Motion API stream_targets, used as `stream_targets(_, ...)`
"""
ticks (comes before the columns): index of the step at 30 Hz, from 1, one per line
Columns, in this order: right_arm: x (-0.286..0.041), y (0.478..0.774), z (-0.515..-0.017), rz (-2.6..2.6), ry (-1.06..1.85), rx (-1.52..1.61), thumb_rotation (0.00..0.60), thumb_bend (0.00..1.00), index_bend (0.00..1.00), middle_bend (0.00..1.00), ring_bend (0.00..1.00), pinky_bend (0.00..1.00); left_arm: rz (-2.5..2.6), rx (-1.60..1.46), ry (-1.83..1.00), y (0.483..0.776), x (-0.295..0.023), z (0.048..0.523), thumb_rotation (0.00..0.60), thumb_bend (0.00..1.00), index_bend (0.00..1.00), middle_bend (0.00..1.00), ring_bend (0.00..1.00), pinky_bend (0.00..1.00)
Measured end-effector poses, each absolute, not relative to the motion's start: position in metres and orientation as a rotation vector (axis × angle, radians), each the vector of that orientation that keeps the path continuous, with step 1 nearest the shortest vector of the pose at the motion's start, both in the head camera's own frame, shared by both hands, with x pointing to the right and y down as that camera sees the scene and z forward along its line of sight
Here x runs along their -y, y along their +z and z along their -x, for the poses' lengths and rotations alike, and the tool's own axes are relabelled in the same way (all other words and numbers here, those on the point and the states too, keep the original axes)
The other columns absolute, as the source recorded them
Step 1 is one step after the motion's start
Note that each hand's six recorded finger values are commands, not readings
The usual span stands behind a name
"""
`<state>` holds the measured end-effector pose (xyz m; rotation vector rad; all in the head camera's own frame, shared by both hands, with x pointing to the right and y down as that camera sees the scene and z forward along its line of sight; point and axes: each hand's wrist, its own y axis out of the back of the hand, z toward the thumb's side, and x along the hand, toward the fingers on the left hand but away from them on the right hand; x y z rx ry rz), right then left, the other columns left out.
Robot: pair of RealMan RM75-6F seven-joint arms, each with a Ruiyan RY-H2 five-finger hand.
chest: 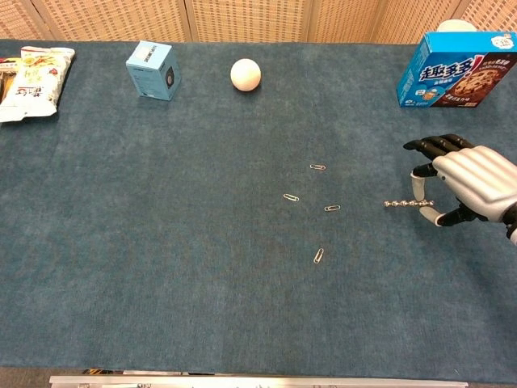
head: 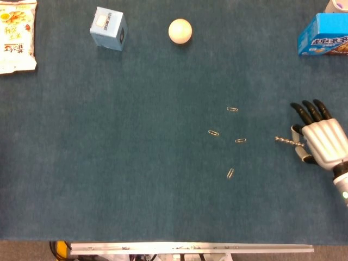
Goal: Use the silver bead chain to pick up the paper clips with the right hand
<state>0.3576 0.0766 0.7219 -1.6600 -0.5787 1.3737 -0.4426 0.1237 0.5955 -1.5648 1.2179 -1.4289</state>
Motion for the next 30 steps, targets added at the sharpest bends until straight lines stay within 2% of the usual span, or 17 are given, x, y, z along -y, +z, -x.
stream_targets(7, -0.068, 0.709, -0.343, 1.693, 1.306, 0.623, 0.6, 0.33, 0.71, 0.15, 0.0, 0.05, 1.563, -1.218, -1.432, 0.596, -0.124, 0.443, 0.6, 0.0, 0.4, 0.36, 0.31, 0.44)
stream_targets(30, -0.071, 0.724, -0.299, 1.765, 1.227, 0.55, 0.6, 0.33, 0.72, 0.16, 0.0, 0.05, 1.549, -1.238, -1.442, 0.595, -0.122, 0.449, 0.6, 0.0, 0.4, 0.36, 0.31, 0.44)
